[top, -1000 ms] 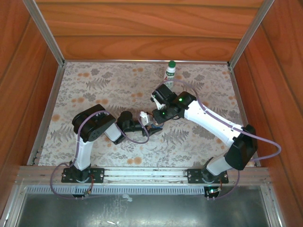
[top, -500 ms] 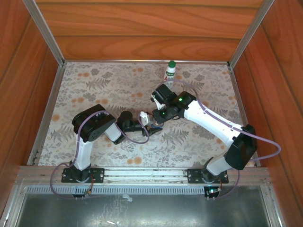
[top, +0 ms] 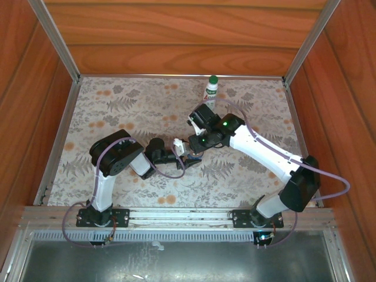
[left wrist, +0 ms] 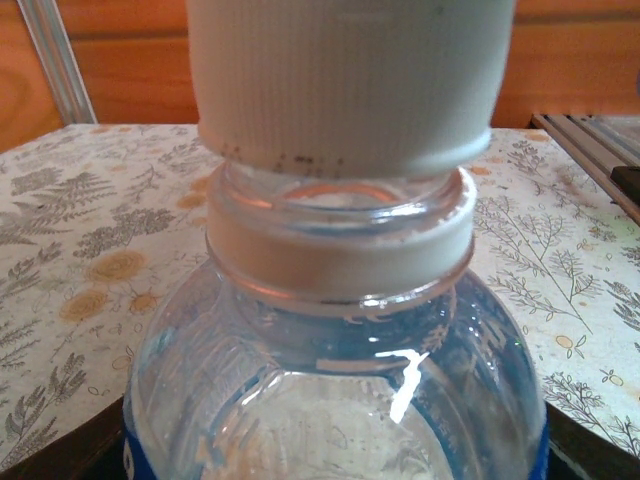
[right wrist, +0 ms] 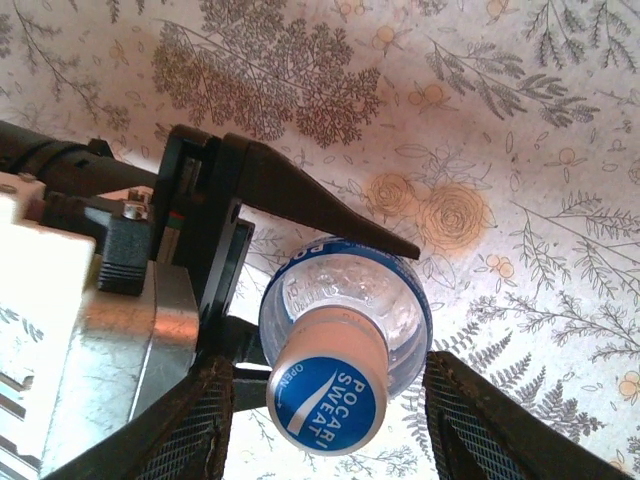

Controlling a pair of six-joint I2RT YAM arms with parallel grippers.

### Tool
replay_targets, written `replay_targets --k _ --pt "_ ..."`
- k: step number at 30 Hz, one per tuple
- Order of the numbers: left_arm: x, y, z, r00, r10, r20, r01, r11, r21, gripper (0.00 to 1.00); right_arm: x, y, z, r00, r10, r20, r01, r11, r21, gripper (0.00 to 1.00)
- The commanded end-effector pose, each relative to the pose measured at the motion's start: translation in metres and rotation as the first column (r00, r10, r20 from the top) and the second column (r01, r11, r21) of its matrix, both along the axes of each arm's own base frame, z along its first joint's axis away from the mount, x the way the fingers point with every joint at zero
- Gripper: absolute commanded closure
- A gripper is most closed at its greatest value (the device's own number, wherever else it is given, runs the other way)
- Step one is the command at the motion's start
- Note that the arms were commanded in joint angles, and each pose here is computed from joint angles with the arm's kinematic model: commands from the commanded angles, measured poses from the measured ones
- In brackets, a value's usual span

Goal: Screw on the bottle caps

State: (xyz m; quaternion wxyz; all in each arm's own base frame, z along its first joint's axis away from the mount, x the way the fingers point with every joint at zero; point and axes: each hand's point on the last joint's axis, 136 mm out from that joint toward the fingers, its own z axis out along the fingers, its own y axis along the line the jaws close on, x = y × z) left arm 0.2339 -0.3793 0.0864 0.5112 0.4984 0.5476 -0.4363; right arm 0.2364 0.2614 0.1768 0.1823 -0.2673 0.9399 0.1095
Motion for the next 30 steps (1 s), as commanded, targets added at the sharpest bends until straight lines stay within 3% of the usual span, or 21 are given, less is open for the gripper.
replay_targets --k 1,14,30 --pt "-0.003 0.002 -0.009 0.999 -0.021 -0.033 0.022 1.0 0.014 0.35 0.008 -0.006 0.018 0.997 -0.048 0.052 0.045 0.998 0.052 0.45" --pt "-0.003 0.002 -0.01 0.999 -0.022 -0.032 0.022 1.0 0.015 0.35 0.005 -0.007 -0.003 0.999 -0.049 -0.014 0.049 0.998 0.042 0.69" --pt "-0.003 0.001 -0.011 0.999 -0.026 -0.035 0.026 1.0 0.016 0.35 -0.011 -0.014 -0.02 0.992 -0.06 -0.108 0.071 0.992 0.103 0.79"
